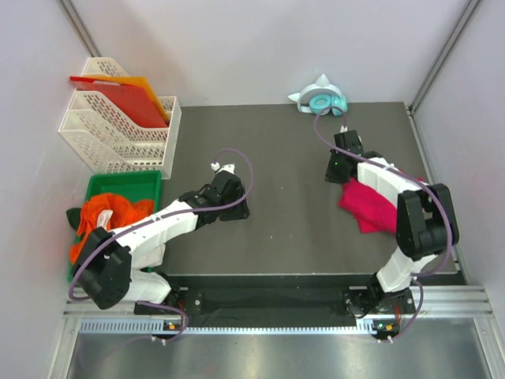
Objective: Fold and stack the t-shirts
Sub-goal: Put the neatly folded tshirt into the corner of the board with the right arm
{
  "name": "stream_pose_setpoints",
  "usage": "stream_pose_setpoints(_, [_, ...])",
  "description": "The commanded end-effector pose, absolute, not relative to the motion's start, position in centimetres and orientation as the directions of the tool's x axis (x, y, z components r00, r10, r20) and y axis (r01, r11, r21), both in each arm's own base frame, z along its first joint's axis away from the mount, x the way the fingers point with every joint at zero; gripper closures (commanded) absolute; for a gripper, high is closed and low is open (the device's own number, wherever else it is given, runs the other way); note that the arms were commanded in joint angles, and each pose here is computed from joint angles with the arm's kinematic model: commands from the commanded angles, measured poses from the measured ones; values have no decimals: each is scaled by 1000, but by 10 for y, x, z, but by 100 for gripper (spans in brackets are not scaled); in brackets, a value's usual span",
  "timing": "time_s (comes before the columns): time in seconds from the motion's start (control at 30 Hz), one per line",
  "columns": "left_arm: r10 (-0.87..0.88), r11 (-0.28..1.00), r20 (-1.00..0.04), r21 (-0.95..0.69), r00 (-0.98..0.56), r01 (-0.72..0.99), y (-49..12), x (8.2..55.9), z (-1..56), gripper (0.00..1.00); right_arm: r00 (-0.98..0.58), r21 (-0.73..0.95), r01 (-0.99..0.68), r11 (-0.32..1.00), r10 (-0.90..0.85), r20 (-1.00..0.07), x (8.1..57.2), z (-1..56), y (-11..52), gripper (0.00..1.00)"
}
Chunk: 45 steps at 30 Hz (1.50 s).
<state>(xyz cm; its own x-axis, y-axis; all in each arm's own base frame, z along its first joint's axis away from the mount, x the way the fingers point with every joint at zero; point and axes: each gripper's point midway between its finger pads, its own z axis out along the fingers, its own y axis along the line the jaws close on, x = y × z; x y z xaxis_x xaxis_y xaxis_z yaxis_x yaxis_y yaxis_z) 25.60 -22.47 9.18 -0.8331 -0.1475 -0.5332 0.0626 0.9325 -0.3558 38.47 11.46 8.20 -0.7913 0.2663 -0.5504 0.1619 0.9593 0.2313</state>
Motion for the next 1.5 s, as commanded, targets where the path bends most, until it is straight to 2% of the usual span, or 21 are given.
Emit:
stream_pose_setpoints(0.0, [-155,936,-536,-349,-830,50,-218,249,93,53,-779,263,142,954,272,-566,400,80,130,83])
stream_pose_setpoints(0.2, [-160,940,-533,-340,-831,37,-216,248,92,53,-810,191,233,954,299,-504,394,53,118,80])
stream_pose_setpoints(0.43, [-165,940,-524,-340,-836,28,-219,251,89,53,-797,146,415,898,436,-418,367,38,83,80])
stream_pose_setpoints(0.8, [-148,939,-523,-340,-839,46,-229,257,90,54,-821,53,481,875,470,-323,345,15,47,80])
stream_pose_setpoints(1.03, [-134,945,-523,-323,-842,50,-224,252,88,54,-770,28,592,805,576,-273,326,1,2,80])
stream_pose_setpoints(1.23, [-129,948,-521,-315,-844,50,-220,249,87,54,-735,8,642,767,618,-280,322,3,-29,80])
stream_pose_setpoints(1.47, [-130,947,-517,-319,-846,49,-219,246,86,55,-735,24,627,779,601,-315,324,9,-38,81])
